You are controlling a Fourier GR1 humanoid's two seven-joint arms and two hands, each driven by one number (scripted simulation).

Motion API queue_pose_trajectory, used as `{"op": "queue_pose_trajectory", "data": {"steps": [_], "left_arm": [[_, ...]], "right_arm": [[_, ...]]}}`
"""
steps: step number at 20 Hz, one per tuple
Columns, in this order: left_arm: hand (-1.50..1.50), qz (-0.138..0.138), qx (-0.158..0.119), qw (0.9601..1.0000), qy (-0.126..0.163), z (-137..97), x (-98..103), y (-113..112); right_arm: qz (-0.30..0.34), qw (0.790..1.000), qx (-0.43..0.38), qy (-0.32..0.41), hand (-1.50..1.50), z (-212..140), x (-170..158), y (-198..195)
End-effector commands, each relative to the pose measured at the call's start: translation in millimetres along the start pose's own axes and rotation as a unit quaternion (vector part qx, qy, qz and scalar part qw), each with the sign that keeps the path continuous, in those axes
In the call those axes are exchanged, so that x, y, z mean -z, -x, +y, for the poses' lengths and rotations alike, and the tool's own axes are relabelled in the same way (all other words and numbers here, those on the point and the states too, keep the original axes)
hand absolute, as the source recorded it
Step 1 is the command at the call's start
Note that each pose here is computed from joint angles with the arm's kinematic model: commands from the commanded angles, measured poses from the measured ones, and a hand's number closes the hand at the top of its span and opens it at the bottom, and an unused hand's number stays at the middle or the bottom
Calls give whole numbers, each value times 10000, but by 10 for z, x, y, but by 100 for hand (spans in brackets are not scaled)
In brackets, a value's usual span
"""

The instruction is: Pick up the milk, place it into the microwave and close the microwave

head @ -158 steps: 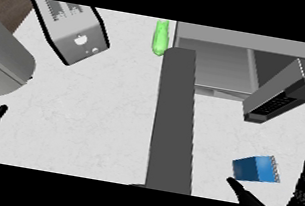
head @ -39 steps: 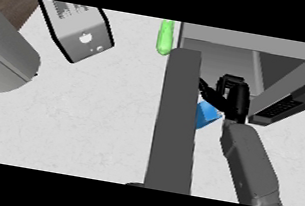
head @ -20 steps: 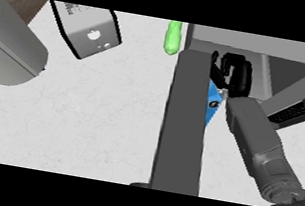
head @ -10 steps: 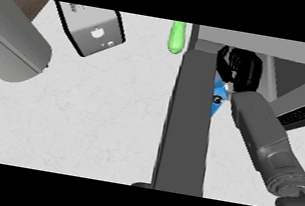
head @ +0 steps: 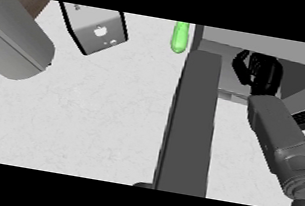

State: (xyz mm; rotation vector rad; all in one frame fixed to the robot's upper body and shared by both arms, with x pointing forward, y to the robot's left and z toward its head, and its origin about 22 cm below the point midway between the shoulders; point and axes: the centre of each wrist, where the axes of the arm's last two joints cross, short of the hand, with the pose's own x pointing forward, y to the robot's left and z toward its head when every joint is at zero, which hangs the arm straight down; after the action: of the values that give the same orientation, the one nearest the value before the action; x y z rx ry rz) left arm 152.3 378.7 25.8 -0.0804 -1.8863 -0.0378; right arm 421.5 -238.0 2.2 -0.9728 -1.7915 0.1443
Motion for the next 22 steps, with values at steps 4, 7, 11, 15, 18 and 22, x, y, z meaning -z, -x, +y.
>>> {"op": "queue_pose_trajectory", "data": {"steps": [4,7,11,15,18,22], "left_arm": [[-150,29,-23,9999,116,-29,35,-1],[-150,8,-69,9999,98,27,105,40],[-150,11,-100,9998,151,-84,172,95],[-150,119,-56,9998,124,-35,145,145],[-150,26,1,10000,61,-8,237,122],[-150,101,-35,9999,136,-60,236,152]], "right_arm": [[343,9987,-310,194,150,-61,-36,110],[255,9980,-560,160,150,-139,-100,253],[33,9976,-674,-128,-150,-114,-81,210],[-18,9966,-808,-131,-150,-45,-155,197],[-110,9971,-747,34,-150,-30,-48,86],[-279,9972,-696,24,-150,8,-9,1]]}}
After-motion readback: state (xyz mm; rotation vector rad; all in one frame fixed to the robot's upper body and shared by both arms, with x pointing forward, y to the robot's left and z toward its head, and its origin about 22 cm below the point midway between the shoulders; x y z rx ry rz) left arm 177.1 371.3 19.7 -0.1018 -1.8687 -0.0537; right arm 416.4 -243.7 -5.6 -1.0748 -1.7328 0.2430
